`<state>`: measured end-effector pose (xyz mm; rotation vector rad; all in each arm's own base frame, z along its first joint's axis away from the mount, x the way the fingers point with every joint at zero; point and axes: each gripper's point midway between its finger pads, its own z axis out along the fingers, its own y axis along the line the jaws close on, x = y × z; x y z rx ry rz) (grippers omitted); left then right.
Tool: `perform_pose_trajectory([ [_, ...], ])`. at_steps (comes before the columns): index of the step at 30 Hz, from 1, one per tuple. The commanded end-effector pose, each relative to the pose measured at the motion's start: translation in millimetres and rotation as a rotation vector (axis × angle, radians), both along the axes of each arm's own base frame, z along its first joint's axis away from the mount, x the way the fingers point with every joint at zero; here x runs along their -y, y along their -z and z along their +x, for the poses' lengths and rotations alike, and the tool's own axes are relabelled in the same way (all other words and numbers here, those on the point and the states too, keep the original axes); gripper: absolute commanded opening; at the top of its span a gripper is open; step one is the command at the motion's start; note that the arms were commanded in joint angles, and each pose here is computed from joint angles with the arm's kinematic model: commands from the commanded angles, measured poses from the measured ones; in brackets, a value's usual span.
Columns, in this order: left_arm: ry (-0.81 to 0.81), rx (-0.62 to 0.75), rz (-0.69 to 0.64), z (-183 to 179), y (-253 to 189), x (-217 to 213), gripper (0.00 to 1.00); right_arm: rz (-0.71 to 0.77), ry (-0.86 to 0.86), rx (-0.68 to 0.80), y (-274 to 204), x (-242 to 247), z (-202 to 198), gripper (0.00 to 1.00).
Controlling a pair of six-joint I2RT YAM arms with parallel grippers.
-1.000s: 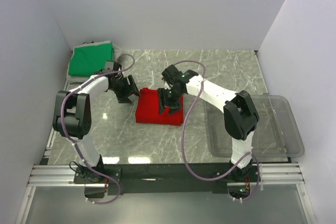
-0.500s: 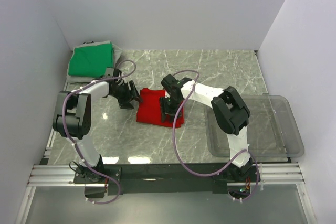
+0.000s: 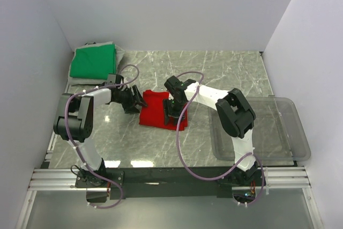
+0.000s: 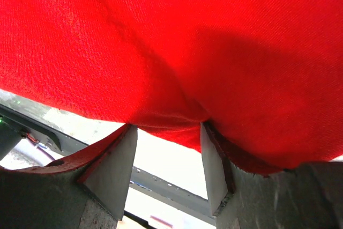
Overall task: Fold and stack the t-shirts
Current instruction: Neatly place the folded tshirt to the corner
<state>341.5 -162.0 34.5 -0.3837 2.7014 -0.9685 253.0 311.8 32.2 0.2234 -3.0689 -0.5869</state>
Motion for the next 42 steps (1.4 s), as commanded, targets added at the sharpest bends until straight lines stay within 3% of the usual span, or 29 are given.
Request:
perform_pose_trajectory([
  [1,-0.059,-0.007,0.063,-3.5,25.6,-11.3,0.69,-0.036,0.005,0.026,4.9,5.9,2.4,0.58],
  [9,-0.149,-0.008,0.085,2.4,47.5,-13.6,0.65,-0.005,0.007,0.031,-1.3,-0.1,3.1,0.58],
  [22,-0.002,-0.145,0.118,-46.9,89.0,38.5,0.57,0.017,-0.022,0.028,3.4,-2.2,-0.3,0.58],
  [25,0.022,-0.162,0.158,-56.5,94.4,42.2,0.45,0.024,-0.029,0.03,3.5,-2.5,-0.7,0.58],
  [26,0.021,-0.181,0.182,-60.8,96.6,38.5,0.31,0.026,-0.03,0.033,2.7,-2.6,-0.6,0.58],
  [29,0.002,-0.197,0.262,-62.4,99.5,25.4,0.07,0.029,-0.035,0.043,-1.0,-1.7,-0.9,0.59],
  [31,-0.013,-0.162,0.323,-52.3,93.0,16.8,0.0,0.023,-0.038,0.056,-5.8,1.2,-1.0,0.6],
  [35,-0.027,-0.065,0.446,-25.6,64.7,-0.4,0.0,-0.006,-0.039,0.099,-19.5,11.1,4.6,0.64],
  [42,0.01,0.183,0.687,41.2,-24.9,-29.6,0.0,-0.031,0.015,0.166,-49.3,44.8,12.9,0.66],
])
